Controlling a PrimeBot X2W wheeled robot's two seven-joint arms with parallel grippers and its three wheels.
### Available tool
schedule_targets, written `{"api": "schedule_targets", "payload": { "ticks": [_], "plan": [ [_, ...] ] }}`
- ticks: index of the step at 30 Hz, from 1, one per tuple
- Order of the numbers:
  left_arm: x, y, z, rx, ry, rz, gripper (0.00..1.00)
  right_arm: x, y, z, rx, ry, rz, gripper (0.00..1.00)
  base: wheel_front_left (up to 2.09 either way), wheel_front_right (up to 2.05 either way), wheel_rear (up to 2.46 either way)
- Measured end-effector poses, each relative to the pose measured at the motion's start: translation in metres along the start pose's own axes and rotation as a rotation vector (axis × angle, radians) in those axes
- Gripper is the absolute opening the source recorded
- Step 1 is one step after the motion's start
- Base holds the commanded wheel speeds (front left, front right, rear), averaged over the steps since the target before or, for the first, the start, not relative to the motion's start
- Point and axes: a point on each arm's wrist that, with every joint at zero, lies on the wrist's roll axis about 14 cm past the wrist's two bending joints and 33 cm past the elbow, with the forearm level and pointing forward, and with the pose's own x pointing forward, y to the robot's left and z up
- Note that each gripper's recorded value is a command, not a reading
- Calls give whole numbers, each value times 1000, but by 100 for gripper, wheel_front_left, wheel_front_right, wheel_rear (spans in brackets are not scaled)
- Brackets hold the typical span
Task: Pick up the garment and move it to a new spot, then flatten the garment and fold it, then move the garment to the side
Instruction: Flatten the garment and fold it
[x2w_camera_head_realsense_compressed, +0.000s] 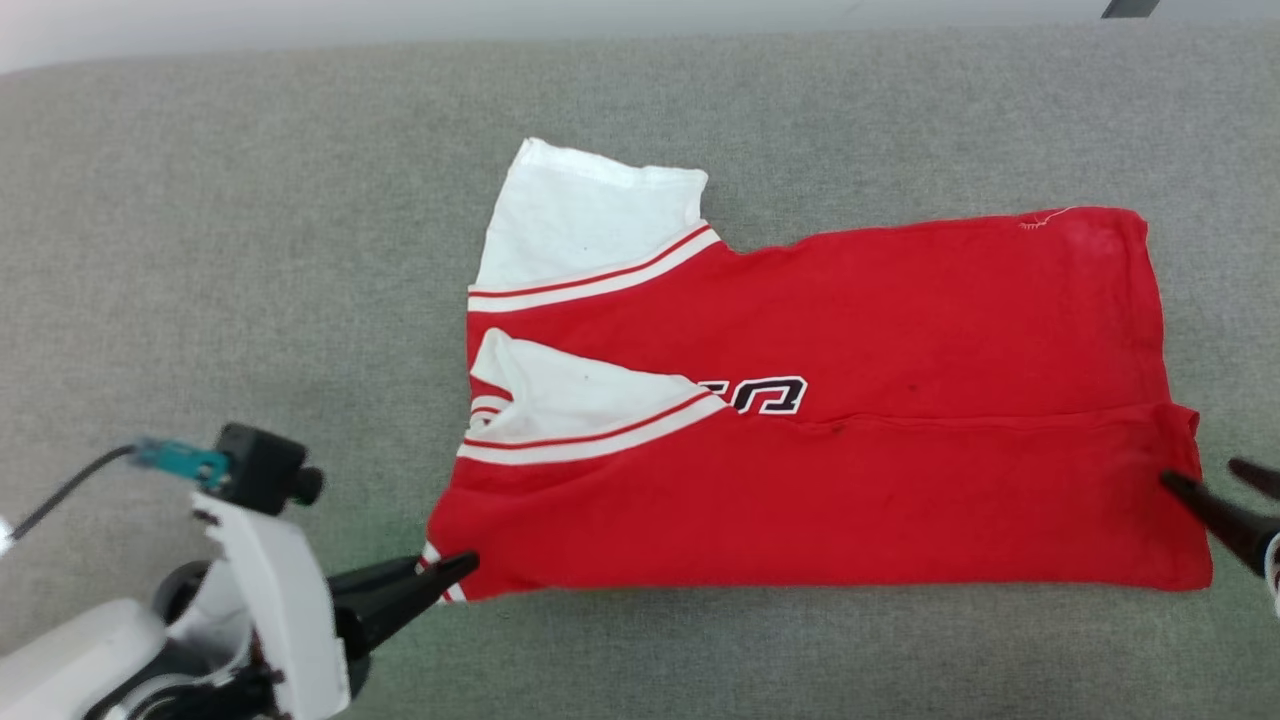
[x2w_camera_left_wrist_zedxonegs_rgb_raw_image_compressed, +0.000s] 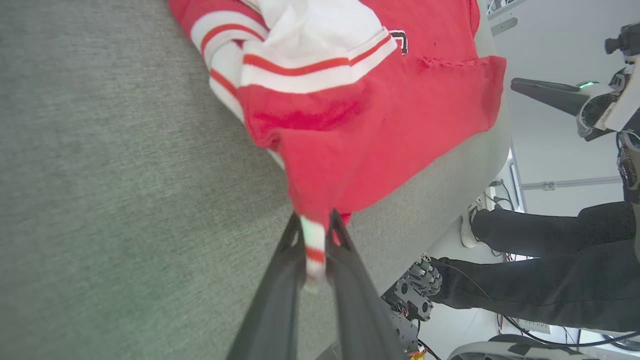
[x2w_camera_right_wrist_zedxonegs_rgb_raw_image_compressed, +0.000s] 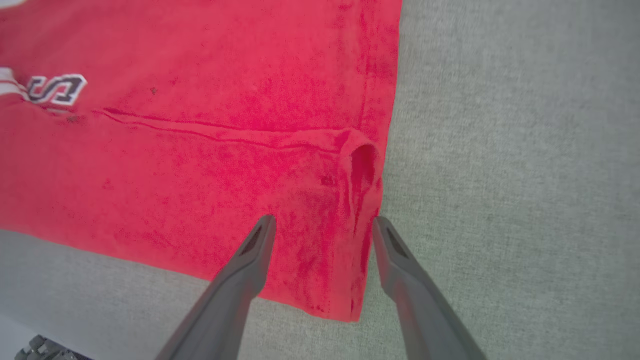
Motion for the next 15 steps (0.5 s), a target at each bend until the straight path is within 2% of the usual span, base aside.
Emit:
{"api": "schedule_targets", "payload": {
  "ticks": [3,8,12,15],
  "plan": [
    [-9,4,7,6,-44,26,100,-10,2,21,-5,-120,-9,100,0,0,0],
    [-22,22,38,40,-185,114,100,-24,14,75,-43,-443,-21,100,0,0,0],
    [-28,42,76,154,-323,223,100,-30,30,107,-60,-678,-3,100,0,0,0],
    [-21,43,103,244,-397,250,100,-32,33,113,-87,-776,-13,100,0,0,0]
  ]
}}
